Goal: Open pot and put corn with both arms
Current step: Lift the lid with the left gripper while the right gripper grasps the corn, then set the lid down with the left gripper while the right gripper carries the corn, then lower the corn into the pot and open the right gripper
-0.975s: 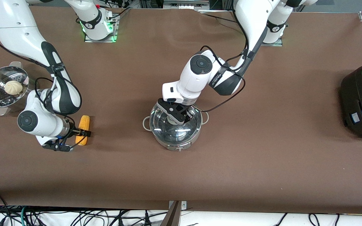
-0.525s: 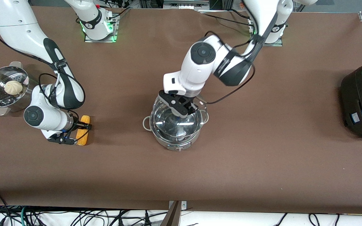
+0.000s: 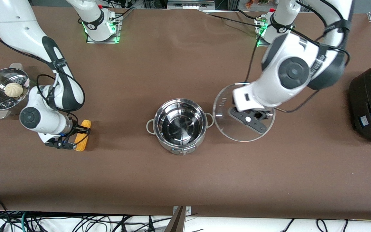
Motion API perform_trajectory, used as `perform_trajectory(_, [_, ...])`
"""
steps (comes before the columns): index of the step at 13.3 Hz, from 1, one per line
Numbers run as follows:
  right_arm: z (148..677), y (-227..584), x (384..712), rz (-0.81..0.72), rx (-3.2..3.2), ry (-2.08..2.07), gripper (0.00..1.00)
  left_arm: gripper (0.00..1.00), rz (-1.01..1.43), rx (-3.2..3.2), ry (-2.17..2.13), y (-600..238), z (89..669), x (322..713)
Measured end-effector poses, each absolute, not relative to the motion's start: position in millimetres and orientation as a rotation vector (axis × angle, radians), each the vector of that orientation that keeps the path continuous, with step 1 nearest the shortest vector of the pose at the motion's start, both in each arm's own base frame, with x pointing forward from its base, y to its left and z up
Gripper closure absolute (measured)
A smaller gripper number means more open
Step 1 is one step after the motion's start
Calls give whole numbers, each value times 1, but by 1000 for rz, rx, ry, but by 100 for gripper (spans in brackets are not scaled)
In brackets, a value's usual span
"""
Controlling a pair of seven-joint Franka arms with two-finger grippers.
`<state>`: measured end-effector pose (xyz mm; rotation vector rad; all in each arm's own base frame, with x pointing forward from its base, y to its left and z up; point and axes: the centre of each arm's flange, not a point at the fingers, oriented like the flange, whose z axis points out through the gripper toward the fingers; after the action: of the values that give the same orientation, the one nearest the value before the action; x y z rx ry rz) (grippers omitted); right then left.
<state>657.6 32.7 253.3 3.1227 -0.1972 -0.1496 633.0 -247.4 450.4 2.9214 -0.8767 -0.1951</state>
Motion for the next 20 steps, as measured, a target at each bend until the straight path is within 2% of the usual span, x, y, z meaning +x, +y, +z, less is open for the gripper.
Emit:
perform_trajectory(3, [392, 97, 658, -154, 3169, -182, 70, 49, -251, 2857, -992, -158, 398, 649])
perform_trajectory(5, [471, 163, 649, -92, 3214, -182, 70, 49, -198, 2845, -1024, -109, 349, 646])
perform_trajectory(6, [492, 198, 643, -55, 3237, -164, 70, 49, -167, 2849, -1032, -97, 322, 636])
perform_trajectory(9, [495, 307, 630, 20, 3306, -96, 70, 49, -104, 2860, -1056, -97, 258, 592])
perform_trajectory(10, [482, 340, 629, 45, 3334, -88, 70, 45, -102, 2857, -1064, -100, 249, 582])
perform_trajectory(11, [466, 366, 628, 64, 3360, -82, 70, 35, -91, 2858, -1070, -101, 253, 579])
perform_trajectory(14, [424, 400, 632, 71, 3398, -74, 70, 4, -47, 2885, -1025, -102, 310, 581])
perform_trajectory(15, [413, 405, 633, 70, 3404, -72, 70, 0, -61, 2912, -943, -104, 341, 581])
perform_trajectory(20, [348, 449, 619, 22, 3426, -6, 70, 0, -87, 3043, -431, -109, 522, 563])
